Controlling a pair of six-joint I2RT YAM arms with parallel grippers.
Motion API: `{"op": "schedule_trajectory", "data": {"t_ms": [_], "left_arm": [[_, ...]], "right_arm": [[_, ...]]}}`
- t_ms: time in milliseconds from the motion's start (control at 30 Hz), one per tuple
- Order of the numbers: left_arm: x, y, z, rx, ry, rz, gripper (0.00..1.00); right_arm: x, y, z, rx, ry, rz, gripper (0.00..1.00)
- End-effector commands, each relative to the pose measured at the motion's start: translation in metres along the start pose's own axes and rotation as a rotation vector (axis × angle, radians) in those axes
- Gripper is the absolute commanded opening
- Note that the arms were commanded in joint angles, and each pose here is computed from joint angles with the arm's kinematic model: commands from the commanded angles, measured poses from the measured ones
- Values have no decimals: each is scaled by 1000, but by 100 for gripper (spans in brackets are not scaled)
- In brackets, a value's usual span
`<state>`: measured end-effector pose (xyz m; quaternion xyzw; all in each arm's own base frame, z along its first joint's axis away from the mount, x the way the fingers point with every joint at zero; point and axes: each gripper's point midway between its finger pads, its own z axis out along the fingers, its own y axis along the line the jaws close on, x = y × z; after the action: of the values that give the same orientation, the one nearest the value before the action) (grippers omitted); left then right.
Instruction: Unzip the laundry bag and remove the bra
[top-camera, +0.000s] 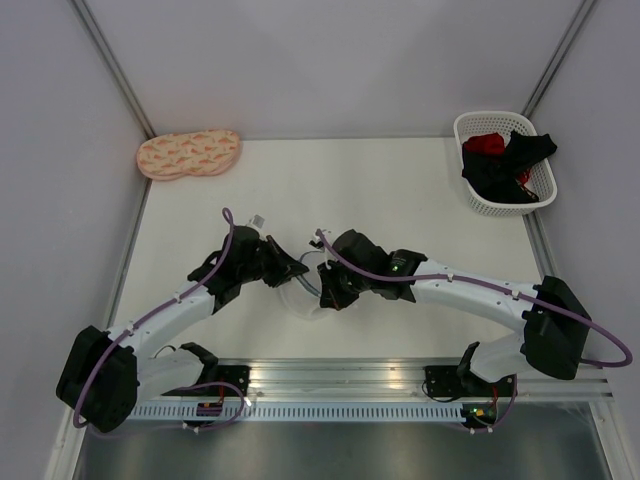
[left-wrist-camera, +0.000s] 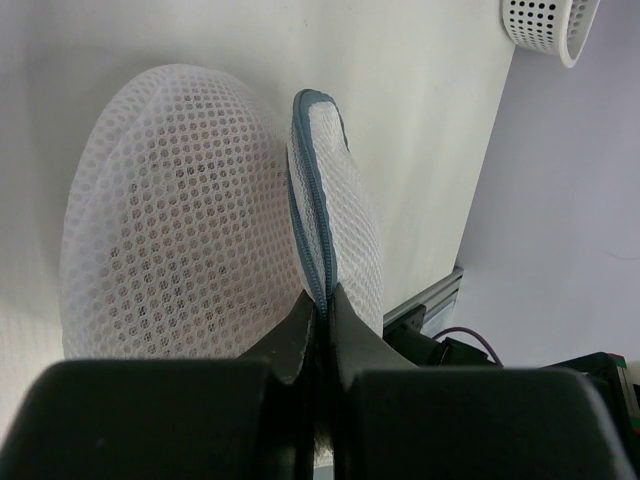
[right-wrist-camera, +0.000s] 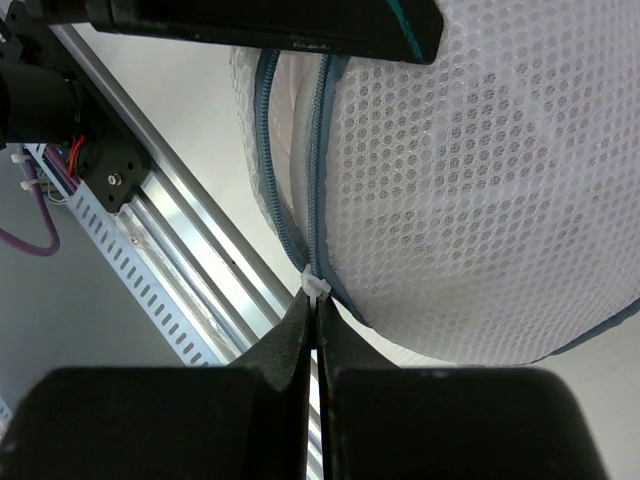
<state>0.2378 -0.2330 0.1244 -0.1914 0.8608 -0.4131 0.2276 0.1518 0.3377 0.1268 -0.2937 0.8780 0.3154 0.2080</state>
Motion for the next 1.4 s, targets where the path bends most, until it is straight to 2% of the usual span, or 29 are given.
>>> {"op": "schedule_trajectory", "data": {"t_ms": [0, 233, 533, 567, 600, 667, 700, 733, 767, 833, 1133, 1267, 1367], "left_arm": [[-7, -7, 0, 28, -42, 11, 2], [-11, -3, -2, 11, -70, 8, 2], [-18, -2, -11, 5, -127, -5, 4], [-18, -3, -12, 11, -130, -6, 9], [-18, -4, -14, 23, -136, -4, 29], [-19, -7, -17, 39, -149, -5, 53], [-19, -8, -21, 51, -158, -6, 75], [-20, -7, -22, 51, -169, -9, 83], [-20, -7, -25, 57, -175, -11, 96], [-22, -4, -33, 57, -205, -16, 99], [-22, 13, -66, 43, -307, -42, 99], [-18, 12, -86, 78, -325, -30, 100], [-15, 10, -97, 91, -330, -21, 100]], "right_arm": [[10, -10, -3, 46, 26, -13, 0], [25, -21, -5, 98, 74, 0, 1], [34, -49, -17, 264, 113, 14, 0], [34, -51, -19, 277, 114, 12, 1], [34, -52, -20, 283, 117, 12, 0], [30, -62, -23, 346, 102, 8, 0], [28, -64, -24, 364, 97, 6, 0], [23, -72, -26, 411, 76, 1, 0], [26, -76, -26, 437, 91, 1, 0], [20, -86, -30, 503, 75, -11, 0], [14, -136, -56, 804, 78, -41, 1], [8, -120, -63, 705, 45, -47, 55], [4, -89, -66, 520, 21, -64, 76]]}}
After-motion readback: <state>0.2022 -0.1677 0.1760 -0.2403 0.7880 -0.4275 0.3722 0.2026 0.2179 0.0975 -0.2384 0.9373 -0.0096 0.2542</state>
